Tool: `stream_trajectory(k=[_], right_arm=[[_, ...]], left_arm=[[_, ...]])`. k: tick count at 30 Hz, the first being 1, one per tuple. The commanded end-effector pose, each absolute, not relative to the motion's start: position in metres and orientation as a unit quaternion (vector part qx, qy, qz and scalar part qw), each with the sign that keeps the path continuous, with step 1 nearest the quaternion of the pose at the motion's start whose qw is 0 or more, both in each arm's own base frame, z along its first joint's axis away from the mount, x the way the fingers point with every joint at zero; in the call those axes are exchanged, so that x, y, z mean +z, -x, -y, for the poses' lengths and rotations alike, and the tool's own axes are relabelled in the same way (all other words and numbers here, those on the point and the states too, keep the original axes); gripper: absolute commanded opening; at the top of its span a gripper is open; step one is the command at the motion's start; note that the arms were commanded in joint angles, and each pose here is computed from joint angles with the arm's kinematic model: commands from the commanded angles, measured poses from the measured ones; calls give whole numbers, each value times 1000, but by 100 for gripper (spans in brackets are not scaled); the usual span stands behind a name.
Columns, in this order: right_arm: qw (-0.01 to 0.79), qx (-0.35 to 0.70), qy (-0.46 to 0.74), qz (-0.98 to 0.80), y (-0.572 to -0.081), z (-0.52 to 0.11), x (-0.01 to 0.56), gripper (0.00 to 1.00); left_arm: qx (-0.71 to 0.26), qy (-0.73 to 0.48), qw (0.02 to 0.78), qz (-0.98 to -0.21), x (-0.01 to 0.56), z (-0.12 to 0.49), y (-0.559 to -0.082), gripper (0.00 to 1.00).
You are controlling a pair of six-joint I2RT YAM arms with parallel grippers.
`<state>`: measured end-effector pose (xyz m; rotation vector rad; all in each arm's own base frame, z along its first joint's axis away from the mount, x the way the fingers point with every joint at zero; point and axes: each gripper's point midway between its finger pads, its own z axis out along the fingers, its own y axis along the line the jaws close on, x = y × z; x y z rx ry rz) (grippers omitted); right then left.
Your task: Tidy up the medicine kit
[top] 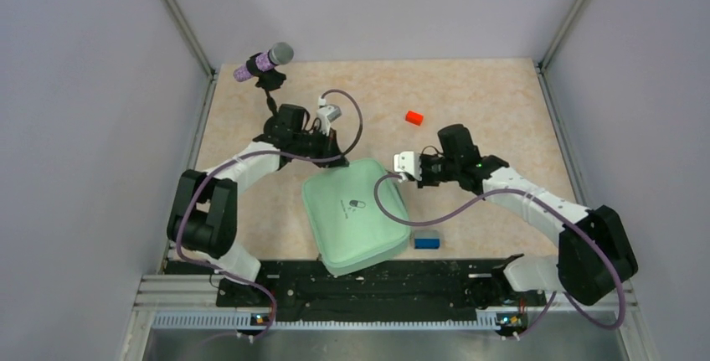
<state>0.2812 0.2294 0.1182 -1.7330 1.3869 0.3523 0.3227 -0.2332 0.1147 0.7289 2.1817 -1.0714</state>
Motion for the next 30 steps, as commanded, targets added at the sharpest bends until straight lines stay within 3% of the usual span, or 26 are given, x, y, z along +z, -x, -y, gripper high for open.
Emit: stream_trajectory(k=[1, 6, 10, 15, 17, 20, 24, 30], right_arm=[[386, 152, 684, -600, -254, -203, 108, 0], [365, 205, 680, -601, -222, -203, 100, 0], [396, 193, 642, -627, -238, -207, 107, 0], [435, 178, 592, -655, -272, -216, 123, 21], [431, 194, 591, -654, -269, -221, 123, 28], [415, 224, 598, -648, -252, -229, 113, 31], [372, 283, 626, -625, -207, -246, 103, 33], [340, 369, 621, -602, -170, -274, 118, 35]], left_arm=[[-331, -206, 360, -848, 123, 186, -354, 0], [-328, -197, 375, -844, 130, 180, -356, 0], [-380, -232, 350, -824, 129, 199, -341, 0], [-382, -258, 352, -814, 137, 220, -338, 44], [-381, -256, 353, -815, 143, 224, -340, 55], [-375, -262, 331, -826, 136, 228, -339, 64], [-381, -290, 301, -825, 124, 241, -340, 55], [-449, -338, 245, -790, 118, 286, -329, 28]])
